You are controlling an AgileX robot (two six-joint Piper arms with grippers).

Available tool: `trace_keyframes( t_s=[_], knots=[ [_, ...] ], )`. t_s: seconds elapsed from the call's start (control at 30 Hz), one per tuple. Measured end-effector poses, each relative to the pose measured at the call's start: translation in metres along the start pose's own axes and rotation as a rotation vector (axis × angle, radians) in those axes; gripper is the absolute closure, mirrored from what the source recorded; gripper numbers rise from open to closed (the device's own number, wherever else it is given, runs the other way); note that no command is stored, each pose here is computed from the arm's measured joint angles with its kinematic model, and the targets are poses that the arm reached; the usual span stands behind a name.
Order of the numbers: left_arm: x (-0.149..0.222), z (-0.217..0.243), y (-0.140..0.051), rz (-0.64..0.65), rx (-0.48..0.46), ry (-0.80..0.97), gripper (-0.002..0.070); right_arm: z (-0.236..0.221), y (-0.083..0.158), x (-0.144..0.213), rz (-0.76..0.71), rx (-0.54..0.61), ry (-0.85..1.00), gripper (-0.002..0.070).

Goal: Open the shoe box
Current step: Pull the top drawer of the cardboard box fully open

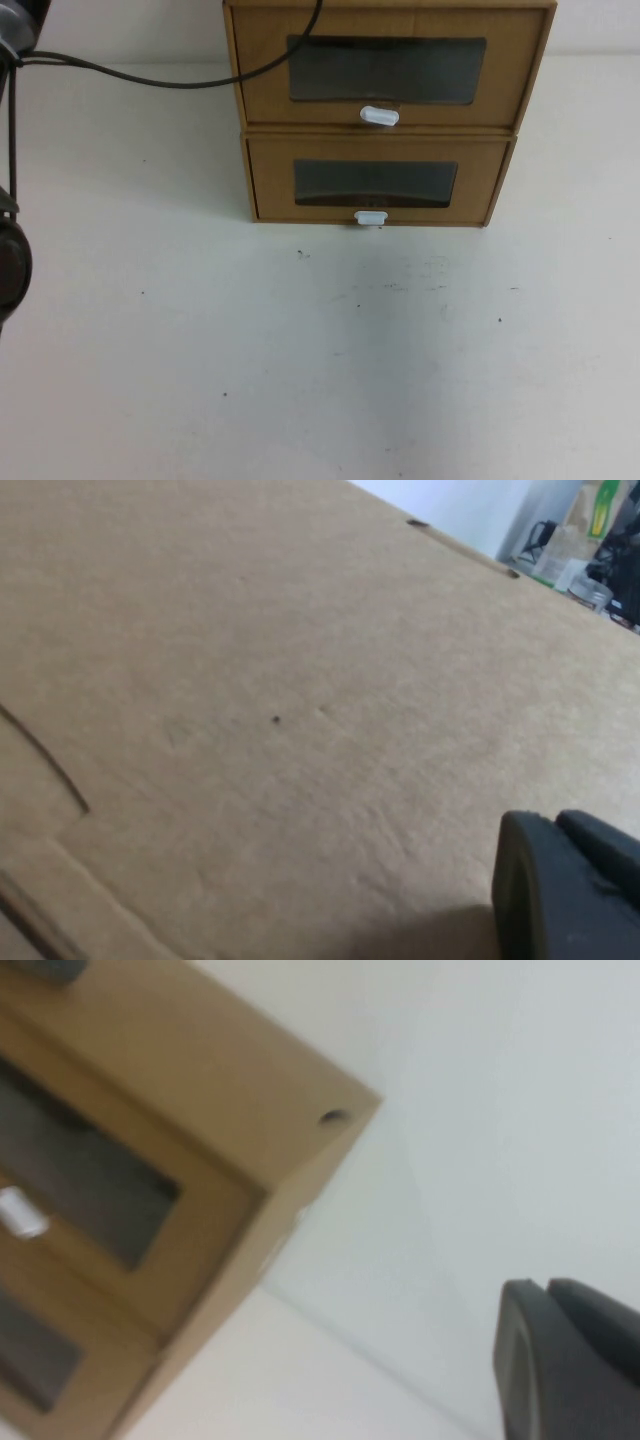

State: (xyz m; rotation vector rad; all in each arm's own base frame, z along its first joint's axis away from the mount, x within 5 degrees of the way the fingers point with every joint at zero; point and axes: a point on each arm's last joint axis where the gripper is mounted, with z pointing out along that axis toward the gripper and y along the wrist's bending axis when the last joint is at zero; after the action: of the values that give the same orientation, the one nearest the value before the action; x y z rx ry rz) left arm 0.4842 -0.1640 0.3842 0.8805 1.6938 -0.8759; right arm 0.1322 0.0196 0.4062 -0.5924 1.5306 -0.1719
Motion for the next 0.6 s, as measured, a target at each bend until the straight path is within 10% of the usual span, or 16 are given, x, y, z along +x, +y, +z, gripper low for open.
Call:
trace_keyframes(
  t_s=[0.4, 0.6],
  knots=[
    [0.003, 0.000, -0.002, 0.035, 0.030, 0.029, 0.0679, 0.071, 0.004, -0.017, -0.472, 0.059, -0.070, 0.0694],
    [0.003, 0.000, -0.002, 0.039, 0.031, 0.029, 0.0679, 0.110, 0.010, -0.026, -0.793, 0.385, -0.018, 0.0694]
  ],
)
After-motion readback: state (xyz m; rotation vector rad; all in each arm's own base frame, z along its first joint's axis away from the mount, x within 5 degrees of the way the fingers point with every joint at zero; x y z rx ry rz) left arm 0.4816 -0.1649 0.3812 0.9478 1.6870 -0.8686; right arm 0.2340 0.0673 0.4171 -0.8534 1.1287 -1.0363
